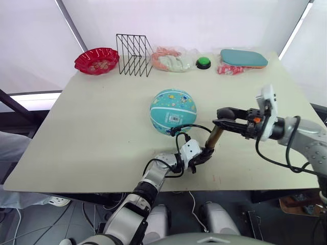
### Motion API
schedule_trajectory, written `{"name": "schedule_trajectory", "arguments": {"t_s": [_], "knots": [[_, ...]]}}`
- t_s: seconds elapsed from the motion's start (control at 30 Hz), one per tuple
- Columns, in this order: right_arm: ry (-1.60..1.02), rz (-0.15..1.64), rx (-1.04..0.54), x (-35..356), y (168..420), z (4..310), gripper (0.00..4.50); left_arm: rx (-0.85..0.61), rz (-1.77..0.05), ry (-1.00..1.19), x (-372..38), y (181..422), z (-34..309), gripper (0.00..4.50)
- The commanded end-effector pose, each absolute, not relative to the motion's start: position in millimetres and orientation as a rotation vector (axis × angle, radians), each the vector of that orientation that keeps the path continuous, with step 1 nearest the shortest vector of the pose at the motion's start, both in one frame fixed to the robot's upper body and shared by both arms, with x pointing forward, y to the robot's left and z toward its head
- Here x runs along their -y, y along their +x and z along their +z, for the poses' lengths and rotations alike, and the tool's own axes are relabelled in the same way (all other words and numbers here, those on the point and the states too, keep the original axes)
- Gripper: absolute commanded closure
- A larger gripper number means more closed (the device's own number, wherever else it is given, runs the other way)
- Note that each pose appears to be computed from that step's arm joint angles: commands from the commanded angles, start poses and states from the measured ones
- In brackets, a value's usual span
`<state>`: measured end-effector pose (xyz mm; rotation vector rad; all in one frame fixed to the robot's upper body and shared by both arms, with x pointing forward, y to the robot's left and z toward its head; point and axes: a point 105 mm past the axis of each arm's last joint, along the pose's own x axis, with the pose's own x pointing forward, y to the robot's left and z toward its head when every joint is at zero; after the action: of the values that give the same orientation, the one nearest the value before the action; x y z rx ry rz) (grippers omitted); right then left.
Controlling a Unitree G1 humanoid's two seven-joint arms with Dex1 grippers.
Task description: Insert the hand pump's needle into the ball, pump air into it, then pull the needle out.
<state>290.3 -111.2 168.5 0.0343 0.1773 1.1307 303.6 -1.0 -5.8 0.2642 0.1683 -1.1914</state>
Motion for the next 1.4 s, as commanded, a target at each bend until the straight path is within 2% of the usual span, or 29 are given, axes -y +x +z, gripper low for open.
{"name": "schedule_trajectory", "arguments": {"t_s": [0.03,0.1,0.27,0.43,0.63,0.83,0.93,1.1,1.4], "knots": [[0.02,1.091,-0.435,109,286,88,2.46,-0.299,-1.185,0.232,-10,289,-35,3.45],[0.03,1.087,-0.42,109,288,88,2.46,-0.301,-1.184,0.233,-11,290,-35,3.45],[0.01,1.094,-0.288,114,292,132,2.46,-0.306,-1.182,0.235,-12,291,-36,3.45],[0.009,1.102,-0.119,130,286,209,2.46,-0.308,-1.183,0.234,-12,291,-37,3.45],[-0.012,1.114,-0.013,148,266,280,2.46,-0.305,-1.193,0.233,-9,290,-37,3.45],[-0.011,1.117,-0.002,152,255,307,2.46,-0.305,-1.196,0.23,-9,289,-38,3.45],[0.01,1.114,-0.027,148,260,297,2.46,-0.306,-1.197,0.228,-9,289,-38,3.45],[0.055,1.087,-0.192,140,277,230,2.46,-0.302,-1.194,0.229,-9,290,-37,3.45],[0.04,1.105,-0.365,116,281,131,2.46,-0.3,-1.185,0.228,-12,288,-37,3.45]]}}
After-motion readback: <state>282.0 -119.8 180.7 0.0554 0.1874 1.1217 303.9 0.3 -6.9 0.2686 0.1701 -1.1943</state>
